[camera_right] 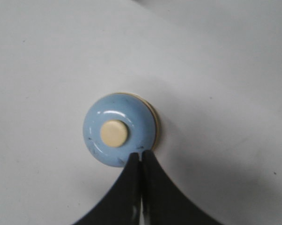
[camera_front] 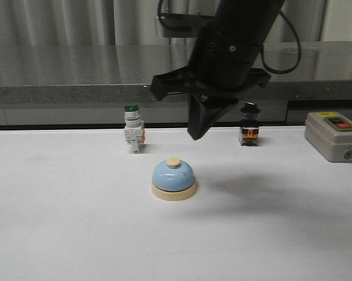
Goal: Place and press bell with both arms
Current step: 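Move the closed right gripper above the bell's cream button, then press down on the bell button with the closed right gripper tips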
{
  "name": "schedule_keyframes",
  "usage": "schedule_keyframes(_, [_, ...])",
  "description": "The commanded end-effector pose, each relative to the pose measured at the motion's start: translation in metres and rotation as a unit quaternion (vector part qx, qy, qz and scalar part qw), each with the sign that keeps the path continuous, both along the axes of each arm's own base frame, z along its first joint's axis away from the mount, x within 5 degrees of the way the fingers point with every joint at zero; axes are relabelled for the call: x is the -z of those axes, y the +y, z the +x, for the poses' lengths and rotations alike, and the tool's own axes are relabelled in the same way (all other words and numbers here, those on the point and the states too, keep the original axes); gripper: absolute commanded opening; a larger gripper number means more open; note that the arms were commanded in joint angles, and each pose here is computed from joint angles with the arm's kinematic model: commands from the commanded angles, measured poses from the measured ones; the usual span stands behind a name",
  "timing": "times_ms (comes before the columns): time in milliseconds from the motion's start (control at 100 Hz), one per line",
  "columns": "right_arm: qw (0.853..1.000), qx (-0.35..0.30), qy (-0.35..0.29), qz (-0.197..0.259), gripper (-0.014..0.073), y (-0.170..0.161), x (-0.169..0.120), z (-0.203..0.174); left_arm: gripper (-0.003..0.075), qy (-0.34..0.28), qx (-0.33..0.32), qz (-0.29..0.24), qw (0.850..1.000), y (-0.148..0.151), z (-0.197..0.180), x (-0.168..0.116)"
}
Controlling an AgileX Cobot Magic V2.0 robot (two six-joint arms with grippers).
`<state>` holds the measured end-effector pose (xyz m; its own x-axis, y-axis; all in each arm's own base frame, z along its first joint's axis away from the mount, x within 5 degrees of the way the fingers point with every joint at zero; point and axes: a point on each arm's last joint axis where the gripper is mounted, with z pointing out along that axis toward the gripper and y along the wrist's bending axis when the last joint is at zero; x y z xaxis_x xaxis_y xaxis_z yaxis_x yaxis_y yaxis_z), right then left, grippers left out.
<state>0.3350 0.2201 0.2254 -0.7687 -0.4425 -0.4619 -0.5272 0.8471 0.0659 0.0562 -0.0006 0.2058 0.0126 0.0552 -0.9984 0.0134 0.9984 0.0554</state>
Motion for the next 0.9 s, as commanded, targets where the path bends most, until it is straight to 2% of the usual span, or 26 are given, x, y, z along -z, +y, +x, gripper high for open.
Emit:
schedule_keyframes(0, [0.999, -0.007, -0.038, 0.027, -0.006, 0.009, -0.026, 0.004, -0.002, -0.036, 0.002, -0.004, 0.999, 0.0, -0.001, 0.004])
schedule_keyframes(240, [0.999, -0.016, -0.025, 0.026, -0.006, 0.025, -0.014, 0.01, -0.002, -0.036, 0.002, -0.004, 0.999, 0.0, -0.001, 0.004])
schedule_keyframes(610, [1.0, -0.016, 0.002, 0.01, -0.006, 0.027, 0.007, 0.013, -0.0019, -0.036, 0.002, -0.004, 0.999, 0.0, -0.001, 0.004])
schedule_keyframes(740, [1.0, -0.016, -0.007, 0.017, -0.006, 0.027, -0.004, 0.012, -0.0019, -0.036, 0.002, -0.004, 0.999, 0.0, -0.001, 0.004])
schedule_keyframes(890, [0.998, -0.014, -0.042, 0.034, -0.006, 0.019, -0.037, 0.008, -0.002, -0.036, 0.002, -0.004, 0.999, 0.0, -0.001, 0.004])
